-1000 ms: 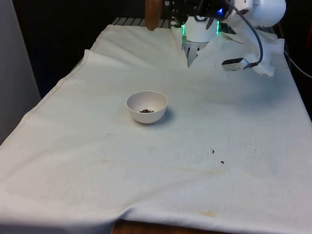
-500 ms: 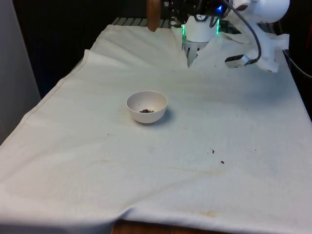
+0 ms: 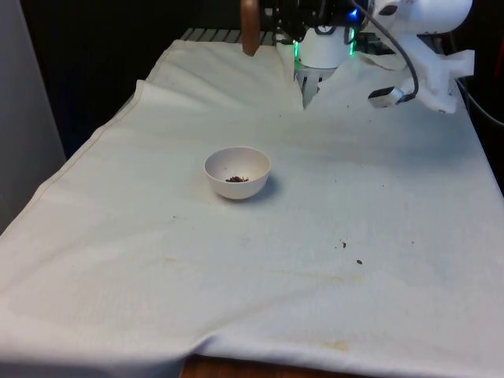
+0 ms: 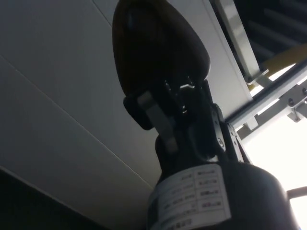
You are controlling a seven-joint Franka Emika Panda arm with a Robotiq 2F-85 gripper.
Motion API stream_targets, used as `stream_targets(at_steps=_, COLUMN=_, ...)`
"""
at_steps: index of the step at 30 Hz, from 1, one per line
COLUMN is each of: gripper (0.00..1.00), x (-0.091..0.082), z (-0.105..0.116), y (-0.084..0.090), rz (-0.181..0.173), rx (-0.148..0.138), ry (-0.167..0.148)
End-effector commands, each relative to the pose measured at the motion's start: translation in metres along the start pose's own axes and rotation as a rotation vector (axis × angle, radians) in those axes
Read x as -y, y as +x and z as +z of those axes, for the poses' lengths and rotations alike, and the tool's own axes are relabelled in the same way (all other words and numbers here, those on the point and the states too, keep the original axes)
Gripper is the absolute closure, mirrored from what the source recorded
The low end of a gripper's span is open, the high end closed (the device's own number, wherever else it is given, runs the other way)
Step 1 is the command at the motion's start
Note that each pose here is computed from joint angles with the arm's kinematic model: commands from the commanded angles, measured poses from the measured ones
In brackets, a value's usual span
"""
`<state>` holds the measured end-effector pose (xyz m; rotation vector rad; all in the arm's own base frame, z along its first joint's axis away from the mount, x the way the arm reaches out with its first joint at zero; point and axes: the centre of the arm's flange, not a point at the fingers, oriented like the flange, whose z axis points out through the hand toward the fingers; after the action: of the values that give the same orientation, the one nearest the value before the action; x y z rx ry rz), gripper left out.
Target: Pour the coffee beans from the cup into the bowl.
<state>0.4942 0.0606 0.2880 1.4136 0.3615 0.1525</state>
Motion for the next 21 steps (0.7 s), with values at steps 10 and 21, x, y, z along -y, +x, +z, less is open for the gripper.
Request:
stream_targets(at_steps=10, gripper=1.00, x=0.004, z=-0.003, y=-0.005, rz=0.029, rx=0.034, ry=0.077)
stream_targets(at_steps=21, gripper=1.00, x=0.011, z=-0.005, y=-0.006, rz=0.068, rx=0.064, ry=0.138)
